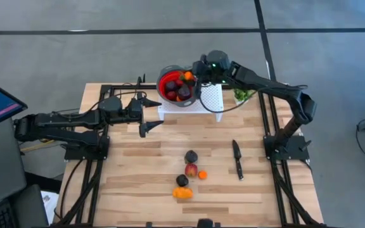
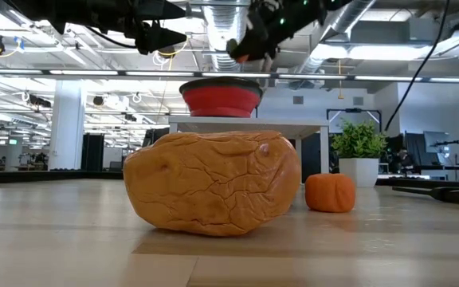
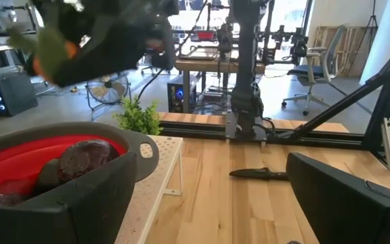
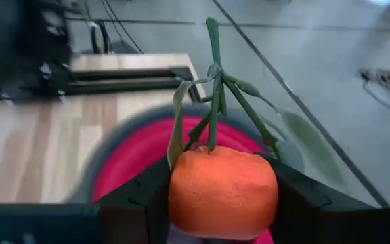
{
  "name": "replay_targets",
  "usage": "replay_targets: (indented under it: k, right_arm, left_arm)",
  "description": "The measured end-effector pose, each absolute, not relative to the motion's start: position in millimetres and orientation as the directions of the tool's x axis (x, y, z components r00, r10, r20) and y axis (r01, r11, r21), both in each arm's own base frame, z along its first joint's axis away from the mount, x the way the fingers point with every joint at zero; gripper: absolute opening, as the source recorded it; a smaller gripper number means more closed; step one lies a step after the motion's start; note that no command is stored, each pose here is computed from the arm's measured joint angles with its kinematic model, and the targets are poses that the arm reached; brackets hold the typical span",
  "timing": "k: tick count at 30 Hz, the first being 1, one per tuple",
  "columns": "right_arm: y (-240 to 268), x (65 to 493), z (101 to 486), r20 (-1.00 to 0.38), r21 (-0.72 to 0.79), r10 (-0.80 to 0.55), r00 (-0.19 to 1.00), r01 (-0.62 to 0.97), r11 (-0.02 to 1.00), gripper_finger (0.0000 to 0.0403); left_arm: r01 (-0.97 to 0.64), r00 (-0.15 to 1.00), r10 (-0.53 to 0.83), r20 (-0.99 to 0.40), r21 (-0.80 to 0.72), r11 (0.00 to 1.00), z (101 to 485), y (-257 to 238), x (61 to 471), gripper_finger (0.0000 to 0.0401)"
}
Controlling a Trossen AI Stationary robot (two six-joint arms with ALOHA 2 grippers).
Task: Pick & Place Fruit
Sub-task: Put the right tangerine into the strainer bowl on the shelf, then put the tangerine into the strainer bowl on the shelf
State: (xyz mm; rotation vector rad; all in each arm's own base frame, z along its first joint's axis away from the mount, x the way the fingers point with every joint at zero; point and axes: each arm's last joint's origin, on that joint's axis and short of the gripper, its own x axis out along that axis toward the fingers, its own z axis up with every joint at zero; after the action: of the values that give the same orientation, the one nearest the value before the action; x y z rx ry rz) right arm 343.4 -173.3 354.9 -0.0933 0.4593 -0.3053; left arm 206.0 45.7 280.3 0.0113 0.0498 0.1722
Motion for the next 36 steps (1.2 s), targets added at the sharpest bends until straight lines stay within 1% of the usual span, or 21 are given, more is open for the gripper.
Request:
replay_targets:
  k: [5,8,11,14,20,23,33,36]
  right_arm:
    - [-189.8,349.4,335.0,-0.469,-0.132,-0.324,0.822,0.297,0.946,0.0177]
    - [-194.5,350.3,328.9,-0.488,-0.124,-0.326,0.810,0.305,0.944,0.0168]
    - [-197.3,347.9,326.6,-0.507,-0.116,-0.328,0.798,0.314,0.942,0.0169]
    - [-197.4,347.3,326.4,-0.511,-0.097,-0.327,0.795,0.325,0.941,0.0185]
    - [-201.0,344.5,325.3,-0.522,-0.033,-0.333,0.785,0.372,0.928,0.0232]
    - [-202.0,344.1,325.6,-0.519,-0.034,-0.339,0.784,0.378,0.925,0.0246]
    - [-195.4,346.9,326.7,-0.518,-0.054,-0.326,0.791,0.350,0.935,0.0249]
    - [-183.6,347.4,330.7,-0.527,-0.053,-0.302,0.795,0.324,0.945,0.0249]
  left_arm:
    - [-0.171,0.984,0.171,-0.047,0.016,0.985,280.5,45.7,206.1,0.0374]
    - [-0.171,0.984,0.172,-0.046,0.016,0.985,280.6,45.7,206.1,0.0374]
    - [-0.171,0.984,0.172,-0.043,0.016,0.985,280.9,45.7,206.1,0.0374]
    - [-0.171,0.984,0.172,-0.042,0.016,0.985,280.9,45.7,206.1,0.0374]
    - [-0.171,0.984,0.171,-0.042,0.016,0.985,281.0,45.7,206.1,0.0374]
    - [-0.171,0.984,0.172,-0.042,0.016,0.985,281.0,45.7,206.0,0.0374]
    - [-0.171,0.984,0.172,-0.042,0.016,0.985,281.0,45.7,206.1,0.0374]
    - [-0.171,0.984,0.172,-0.041,0.016,0.985,281.1,45.7,206.1,0.0374]
